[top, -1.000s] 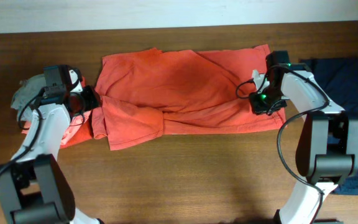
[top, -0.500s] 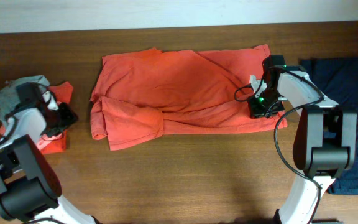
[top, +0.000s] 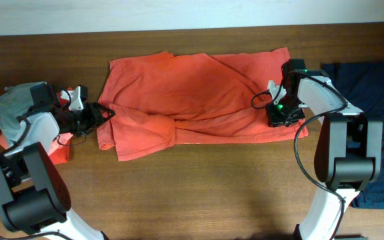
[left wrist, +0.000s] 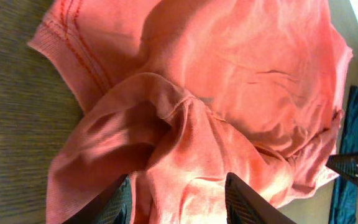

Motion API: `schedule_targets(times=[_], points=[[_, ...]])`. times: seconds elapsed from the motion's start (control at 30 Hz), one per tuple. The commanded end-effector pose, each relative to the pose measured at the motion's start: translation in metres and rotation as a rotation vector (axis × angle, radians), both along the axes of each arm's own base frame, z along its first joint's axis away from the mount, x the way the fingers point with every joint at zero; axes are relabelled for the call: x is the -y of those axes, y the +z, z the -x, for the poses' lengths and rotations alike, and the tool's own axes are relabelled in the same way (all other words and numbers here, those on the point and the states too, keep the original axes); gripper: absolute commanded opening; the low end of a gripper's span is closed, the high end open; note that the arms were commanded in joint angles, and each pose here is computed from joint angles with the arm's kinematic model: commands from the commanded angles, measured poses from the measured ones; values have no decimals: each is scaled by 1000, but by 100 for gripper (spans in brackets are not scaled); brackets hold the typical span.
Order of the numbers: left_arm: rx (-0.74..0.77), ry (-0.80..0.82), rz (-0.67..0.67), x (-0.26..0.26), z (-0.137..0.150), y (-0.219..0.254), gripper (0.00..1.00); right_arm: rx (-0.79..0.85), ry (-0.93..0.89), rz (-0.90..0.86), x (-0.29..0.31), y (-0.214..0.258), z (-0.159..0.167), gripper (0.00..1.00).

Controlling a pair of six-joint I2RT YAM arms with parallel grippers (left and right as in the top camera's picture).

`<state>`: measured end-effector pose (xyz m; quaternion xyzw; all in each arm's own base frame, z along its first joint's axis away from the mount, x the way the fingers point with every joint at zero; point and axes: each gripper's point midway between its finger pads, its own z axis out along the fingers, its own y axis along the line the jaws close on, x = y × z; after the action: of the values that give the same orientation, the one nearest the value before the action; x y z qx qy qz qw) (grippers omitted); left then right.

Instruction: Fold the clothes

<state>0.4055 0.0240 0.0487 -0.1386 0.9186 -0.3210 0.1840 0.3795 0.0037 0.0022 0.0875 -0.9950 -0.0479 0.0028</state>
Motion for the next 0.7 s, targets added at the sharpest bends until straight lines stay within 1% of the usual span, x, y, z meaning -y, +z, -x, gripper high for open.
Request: schedule_targets(times=[0.0,0.07,0.13,0.17,0.3,0.43,0.57,0.6,0.63,0.67], points=[[-53,5,-67,-8,10,-10,43,-12,-11,-6,0,-3,0,32],[-116,27,-147,-19,19,-21,43,-12,-11,-6,0,-3,0,32],[-124,34,-171,-23,19,-23,44,-12,-11,-6,0,-3,0,32],[-133,40,-192,-27,21,-25,47,-12,-11,-6,0,-3,0,31],[-158,55,-247,-36,24,-29,48,-13,-11,-6,0,-3,1,32],[-164,52,-244,-34,25,-30,48,-12,-11,-6,0,-3,0,32],[-180,49,-239,-32,29,-31,51,-12,-11,-6,0,-3,0,32],[-180,48,-236,-32,29,-31,50,-12,-11,-6,0,-3,0,32],[-181,48,-235,-32,30,-32,47,-12,-11,-6,0,-3,0,32],[-182,47,-235,-31,30,-32,35,-12,-11,-6,0,-3,0,31]])
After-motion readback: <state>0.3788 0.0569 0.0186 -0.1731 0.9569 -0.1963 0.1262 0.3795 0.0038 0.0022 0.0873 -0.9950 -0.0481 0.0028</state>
